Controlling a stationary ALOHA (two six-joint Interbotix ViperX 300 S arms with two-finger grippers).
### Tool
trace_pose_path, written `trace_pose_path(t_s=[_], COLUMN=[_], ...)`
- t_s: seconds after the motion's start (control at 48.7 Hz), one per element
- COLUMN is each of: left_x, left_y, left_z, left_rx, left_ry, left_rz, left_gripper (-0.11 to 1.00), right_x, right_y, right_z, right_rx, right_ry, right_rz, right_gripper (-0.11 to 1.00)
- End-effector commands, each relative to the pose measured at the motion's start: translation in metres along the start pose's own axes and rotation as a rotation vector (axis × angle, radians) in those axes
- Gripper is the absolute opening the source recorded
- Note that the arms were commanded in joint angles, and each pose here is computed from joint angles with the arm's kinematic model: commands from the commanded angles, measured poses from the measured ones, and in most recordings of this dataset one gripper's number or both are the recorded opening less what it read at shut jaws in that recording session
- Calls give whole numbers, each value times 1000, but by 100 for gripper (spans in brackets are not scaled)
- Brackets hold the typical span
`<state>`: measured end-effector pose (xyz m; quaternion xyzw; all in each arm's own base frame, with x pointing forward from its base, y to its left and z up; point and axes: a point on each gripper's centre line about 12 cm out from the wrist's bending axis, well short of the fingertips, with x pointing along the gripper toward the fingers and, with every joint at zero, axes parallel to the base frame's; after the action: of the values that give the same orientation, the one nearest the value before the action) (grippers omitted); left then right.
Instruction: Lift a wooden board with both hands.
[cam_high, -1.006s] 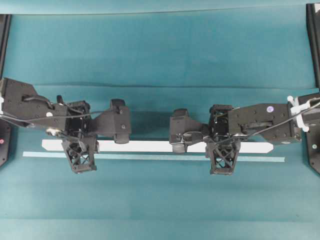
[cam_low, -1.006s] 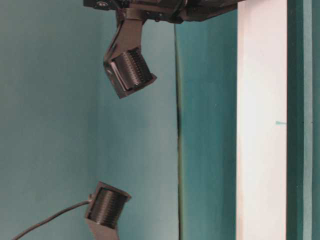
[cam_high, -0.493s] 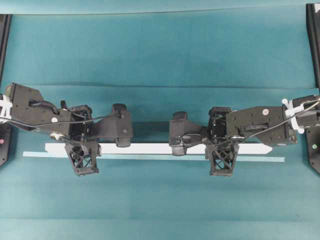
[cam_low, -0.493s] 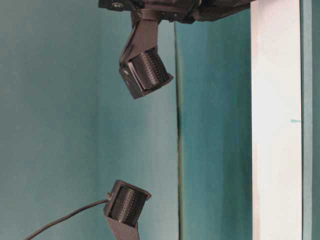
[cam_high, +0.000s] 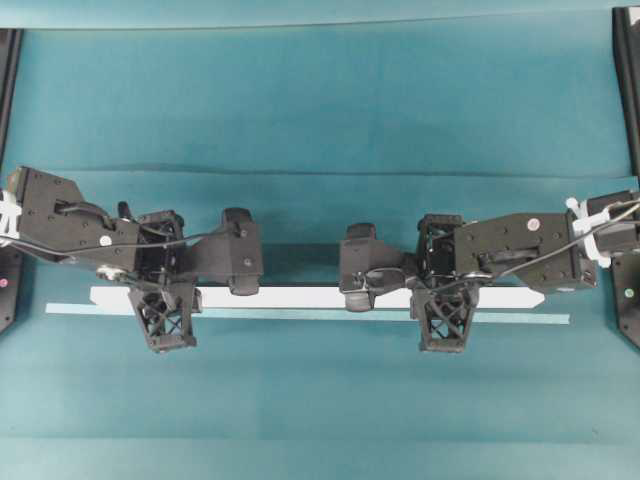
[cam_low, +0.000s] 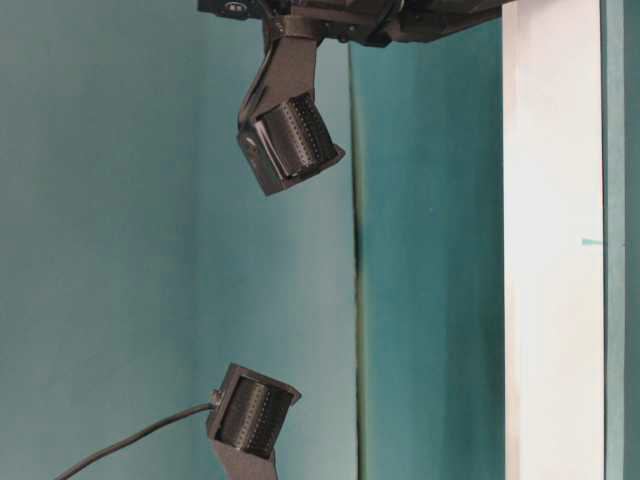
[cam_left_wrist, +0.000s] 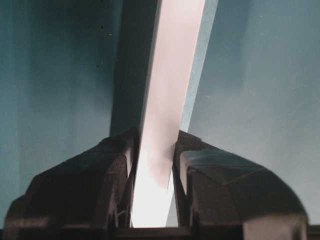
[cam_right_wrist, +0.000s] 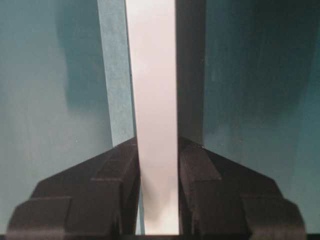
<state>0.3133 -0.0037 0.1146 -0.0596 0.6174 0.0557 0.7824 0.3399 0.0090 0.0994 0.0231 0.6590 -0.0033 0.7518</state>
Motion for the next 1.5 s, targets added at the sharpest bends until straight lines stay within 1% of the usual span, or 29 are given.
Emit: trace_pose_path(t_s=[0.0,0.185,0.369,0.513,0.595,0.636,0.718,0.8,0.862,0.883,0.924,1.026,1.108,1.17,1.211,1.232,1.355,1.478], left_x=[-4,-5,-9,-9,-9,-9,-9,-9,-8,-8,-8,-8,-8,-7,-8,-8,-17,-37], left_y=[0,0,0,1,1,1,1,1,1,1,0,-1,-3,-3,-3,-4,-7,-8], left_z=[9,9,9,9,9,9,9,8,8,8,7,4,0,-3,-4,-4,1,7], left_rx=[-2,21,73,81,70,67,58,46,35,32,23,15,25,31,34,36,50,70], left_ry=[-44,-48,-64,-64,-65,-67,-67,-64,-61,-61,-57,-45,-16,6,11,11,-21,-83], left_rz=[-7,-7,-7,-7,-8,-8,-10,-9,-9,-9,-10,-9,-5,-1,0,-1,-8,-19], left_gripper=[18,18,18,18,18,18,18,18,19,21,30,61,83,94,99,99,100,100], right_x=[1,1,1,1,0,0,1,1,1,1,1,1,1,1,1,1,-7,-24], right_y=[5,7,10,12,10,9,7,5,4,4,4,4,4,4,3,3,3,1], right_z=[8,7,7,7,7,6,4,2,0,0,-1,0,1,1,1,2,3,7], right_rx=[-4,25,57,69,71,79,72,53,40,39,38,32,32,34,33,33,37,44], right_ry=[-48,-51,-59,-58,-59,-54,-49,-37,-22,-20,-17,-22,-30,-33,-33,-36,-57,-117], right_rz=[9,29,55,62,60,59,50,34,23,22,21,19,19,19,18,18,20,23], right_gripper=[22,22,22,22,23,29,52,75,88,91,91,89,89,89,89,89,89,89])
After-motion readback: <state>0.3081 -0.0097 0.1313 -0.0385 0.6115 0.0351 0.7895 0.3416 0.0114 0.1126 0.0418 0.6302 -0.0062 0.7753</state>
